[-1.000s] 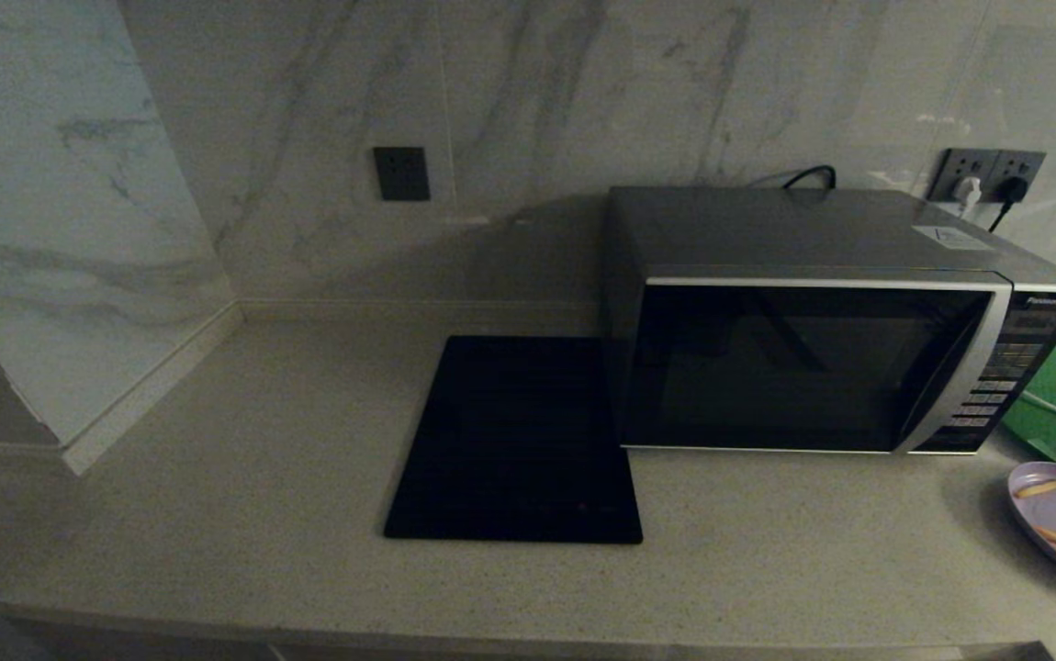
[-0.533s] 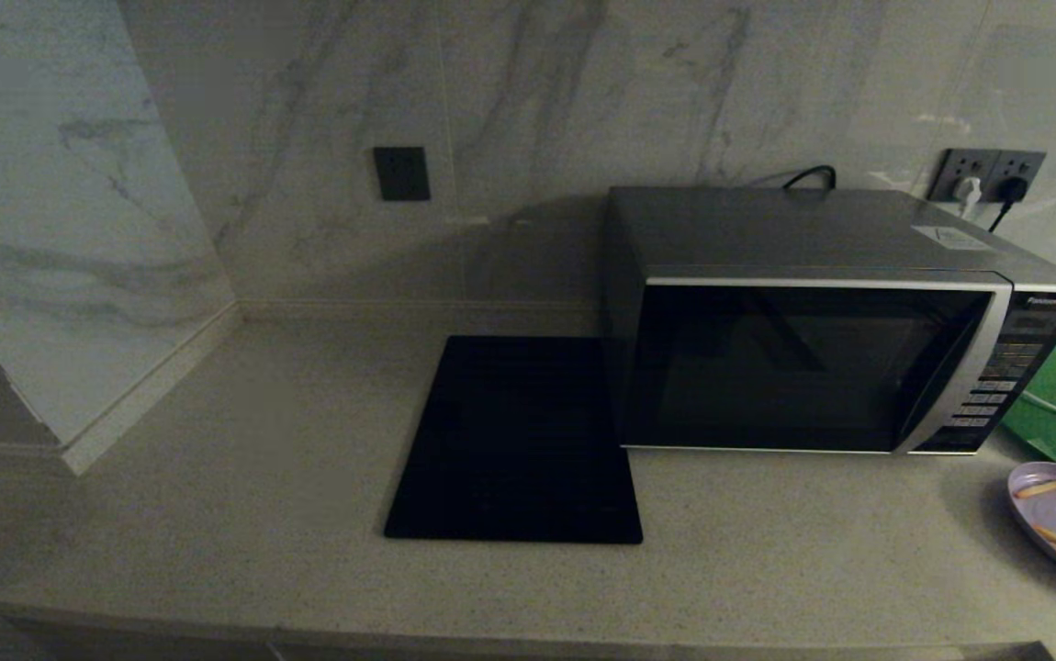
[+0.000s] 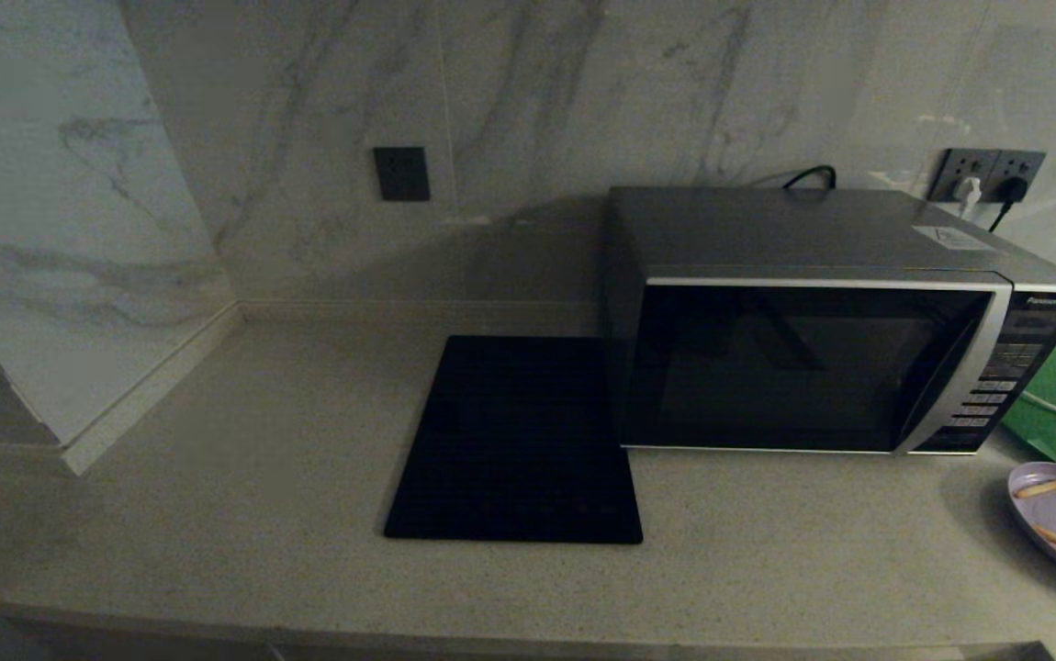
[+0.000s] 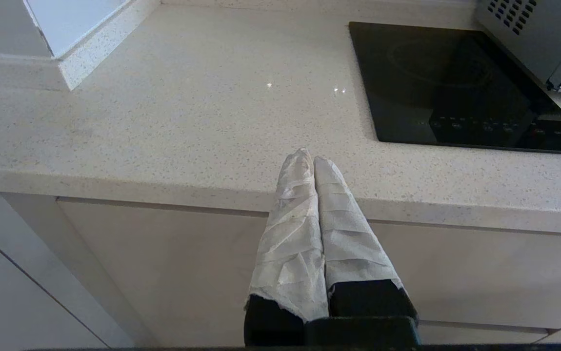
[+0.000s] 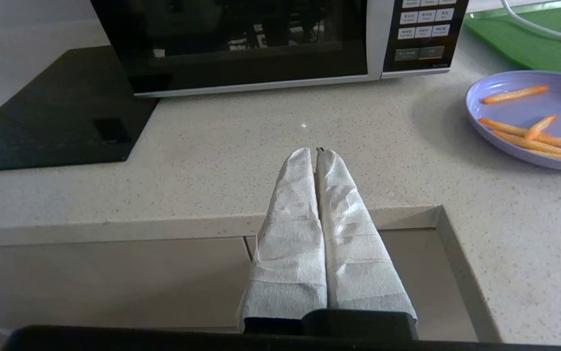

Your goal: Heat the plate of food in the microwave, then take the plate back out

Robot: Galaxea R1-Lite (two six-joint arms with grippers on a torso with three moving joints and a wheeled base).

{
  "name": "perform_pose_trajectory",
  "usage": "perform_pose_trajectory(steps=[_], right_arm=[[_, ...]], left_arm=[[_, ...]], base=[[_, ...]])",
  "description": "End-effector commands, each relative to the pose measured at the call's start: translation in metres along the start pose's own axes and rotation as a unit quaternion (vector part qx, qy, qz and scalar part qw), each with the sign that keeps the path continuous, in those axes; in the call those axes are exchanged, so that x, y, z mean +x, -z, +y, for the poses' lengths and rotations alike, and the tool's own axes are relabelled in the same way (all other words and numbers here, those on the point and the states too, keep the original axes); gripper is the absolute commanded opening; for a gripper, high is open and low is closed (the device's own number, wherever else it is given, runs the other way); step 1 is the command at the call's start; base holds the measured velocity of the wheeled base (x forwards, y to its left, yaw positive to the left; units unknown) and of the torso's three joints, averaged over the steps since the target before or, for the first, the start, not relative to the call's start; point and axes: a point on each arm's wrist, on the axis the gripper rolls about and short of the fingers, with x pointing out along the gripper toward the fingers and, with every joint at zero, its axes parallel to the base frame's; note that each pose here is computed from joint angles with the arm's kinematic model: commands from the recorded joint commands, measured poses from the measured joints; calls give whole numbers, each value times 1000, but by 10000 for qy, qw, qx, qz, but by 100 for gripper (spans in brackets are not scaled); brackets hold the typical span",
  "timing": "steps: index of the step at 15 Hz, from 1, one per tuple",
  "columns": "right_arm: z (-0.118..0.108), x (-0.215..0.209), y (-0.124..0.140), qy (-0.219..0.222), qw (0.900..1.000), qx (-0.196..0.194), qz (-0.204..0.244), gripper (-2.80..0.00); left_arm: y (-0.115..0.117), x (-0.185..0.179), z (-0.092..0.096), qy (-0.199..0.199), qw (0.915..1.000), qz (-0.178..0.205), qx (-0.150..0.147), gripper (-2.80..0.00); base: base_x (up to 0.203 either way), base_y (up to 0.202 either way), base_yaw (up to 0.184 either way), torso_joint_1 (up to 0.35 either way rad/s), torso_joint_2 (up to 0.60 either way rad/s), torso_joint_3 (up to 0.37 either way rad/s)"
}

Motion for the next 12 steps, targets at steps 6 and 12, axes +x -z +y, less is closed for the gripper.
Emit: perform_pose_trajectory(steps=[6, 12], right_arm=[[0, 0, 1, -1, 10000, 8, 17, -280], [0, 0, 1, -1, 10000, 1, 17, -280]], left_arm=[[0, 0, 0, -4, 10000, 5, -4, -280], [0, 0, 0, -4, 10000, -1, -4, -280]], base=[[0, 0, 0, 0, 0, 0], [0, 0, 0, 0, 0, 0]])
